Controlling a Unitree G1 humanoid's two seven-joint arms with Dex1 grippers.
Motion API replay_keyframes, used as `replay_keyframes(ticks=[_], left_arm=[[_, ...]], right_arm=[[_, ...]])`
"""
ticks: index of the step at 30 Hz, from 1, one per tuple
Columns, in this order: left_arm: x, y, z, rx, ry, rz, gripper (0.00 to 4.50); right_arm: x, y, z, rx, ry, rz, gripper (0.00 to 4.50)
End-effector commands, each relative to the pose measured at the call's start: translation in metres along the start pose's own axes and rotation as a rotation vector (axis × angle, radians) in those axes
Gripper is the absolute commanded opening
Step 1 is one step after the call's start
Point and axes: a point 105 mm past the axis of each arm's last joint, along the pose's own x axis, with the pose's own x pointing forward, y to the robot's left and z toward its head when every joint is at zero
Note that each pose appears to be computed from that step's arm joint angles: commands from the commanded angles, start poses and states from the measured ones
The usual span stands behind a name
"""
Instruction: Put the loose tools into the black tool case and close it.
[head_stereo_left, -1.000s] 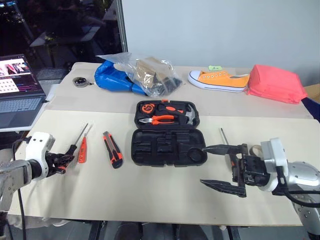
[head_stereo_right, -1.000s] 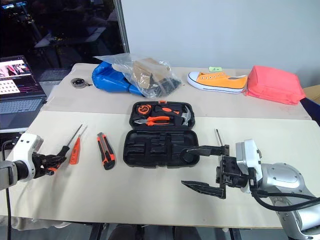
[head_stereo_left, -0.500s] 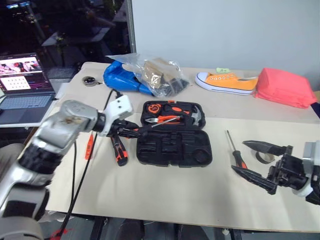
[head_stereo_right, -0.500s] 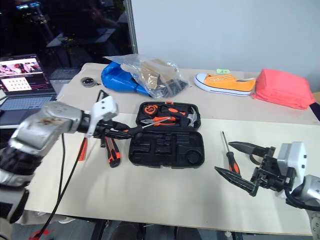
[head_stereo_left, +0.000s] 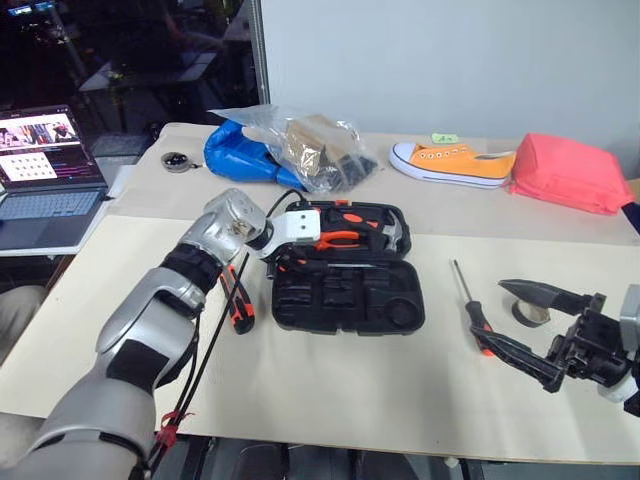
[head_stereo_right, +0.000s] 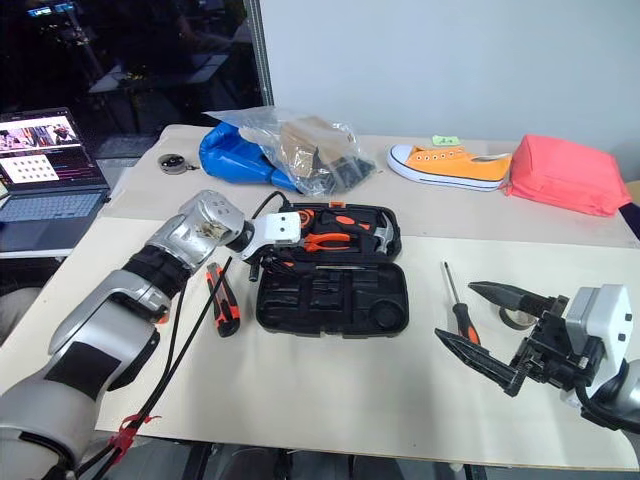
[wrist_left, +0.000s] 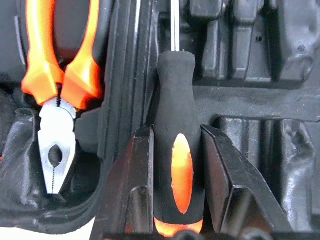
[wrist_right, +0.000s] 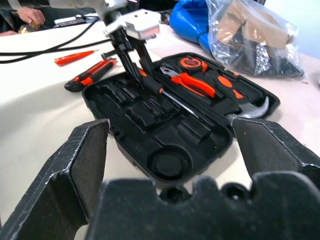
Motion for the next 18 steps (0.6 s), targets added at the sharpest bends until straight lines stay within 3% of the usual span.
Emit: replay_keyframes(ticks=[1,2,7,10,13,14,18], left_arm=[[-0.006,0.004,0.0,0.04,0.024,0.003,0.87],[-0.006,0.004,0.002,0.041,0.013,0.002,1.87],[-0.021,0.011,0.004,0.082,-0.027,0.056,3.38],[-0.044,0.014,0.02,0.088,-0.173,0.123,3.38],[-0.059,0.006,0.033,-0.027,-0.34,0.16,3.38],[-0.059,0.002,0.034,-0.071,-0.385,0.179,2.85],[-0.044,0.002,0.038,-0.286,-0.544,0.37,1.59]], right_arm=[[0.003,0.005,0.009,-0.014,-0.03,0.011,4.5],[0.004,0.006,0.009,-0.012,-0.032,0.012,4.5],[0.009,0.006,0.009,-0.007,-0.041,0.026,4.5],[0.012,0.005,0.01,-0.01,-0.048,0.034,4.5],[0.013,0.003,0.01,-0.011,-0.053,0.034,4.5],[0.014,0.002,0.01,-0.012,-0.055,0.033,4.5],[0.015,-0.001,0.009,-0.017,-0.062,0.023,4.5]])
